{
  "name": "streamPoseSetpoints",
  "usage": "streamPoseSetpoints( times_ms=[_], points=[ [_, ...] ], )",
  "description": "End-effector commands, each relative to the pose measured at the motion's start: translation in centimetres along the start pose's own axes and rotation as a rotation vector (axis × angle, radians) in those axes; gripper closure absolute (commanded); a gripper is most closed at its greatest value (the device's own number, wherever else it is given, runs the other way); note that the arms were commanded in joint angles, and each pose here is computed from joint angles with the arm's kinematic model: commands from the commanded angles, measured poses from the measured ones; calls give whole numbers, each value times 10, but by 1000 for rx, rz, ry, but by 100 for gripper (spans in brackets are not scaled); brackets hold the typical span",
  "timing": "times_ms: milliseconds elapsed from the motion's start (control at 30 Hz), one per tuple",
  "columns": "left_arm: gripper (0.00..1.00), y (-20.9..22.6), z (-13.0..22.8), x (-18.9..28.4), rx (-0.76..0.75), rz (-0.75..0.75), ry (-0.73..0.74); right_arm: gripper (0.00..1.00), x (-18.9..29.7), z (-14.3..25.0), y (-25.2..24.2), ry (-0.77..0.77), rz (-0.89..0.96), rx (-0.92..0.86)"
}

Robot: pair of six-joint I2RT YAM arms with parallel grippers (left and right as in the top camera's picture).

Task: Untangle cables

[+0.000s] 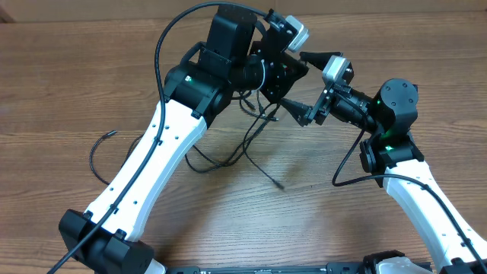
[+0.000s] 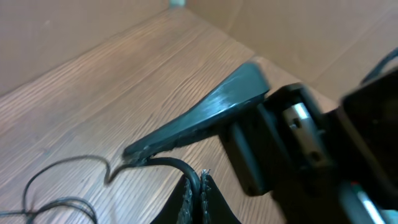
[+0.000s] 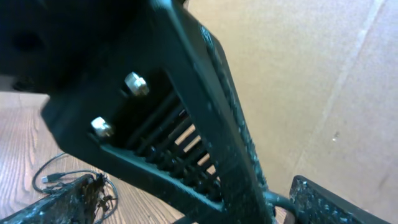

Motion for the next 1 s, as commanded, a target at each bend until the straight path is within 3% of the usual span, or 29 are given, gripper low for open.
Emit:
streamPoseSetpoints(
  times_ms=[0, 333, 667, 967],
  points=[
    [96, -18, -19, 14, -50, 100, -79, 7, -2, -4, 1, -1, -16, -6],
    [96, -23, -25, 22, -66, 98, -109, 22, -2, -5, 1, -4, -17, -3],
    [96, -34, -33, 38, -96, 111, -147, 12, -2, -13, 1, -52, -15, 50],
    [96, -40, -37, 47, -129, 107, -166, 14, -2, -16, 3, -67, -38, 67]
  ],
)
Point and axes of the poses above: each gripper's point midway between its finger pads, its own x axis back along the fingers, its own y axis along the line the jaws close on, z = x × y, the point moved 10 cm from there along x, back along the fingers, and after that the axes turned 7 degrees about -x, right-handed, at the moved point
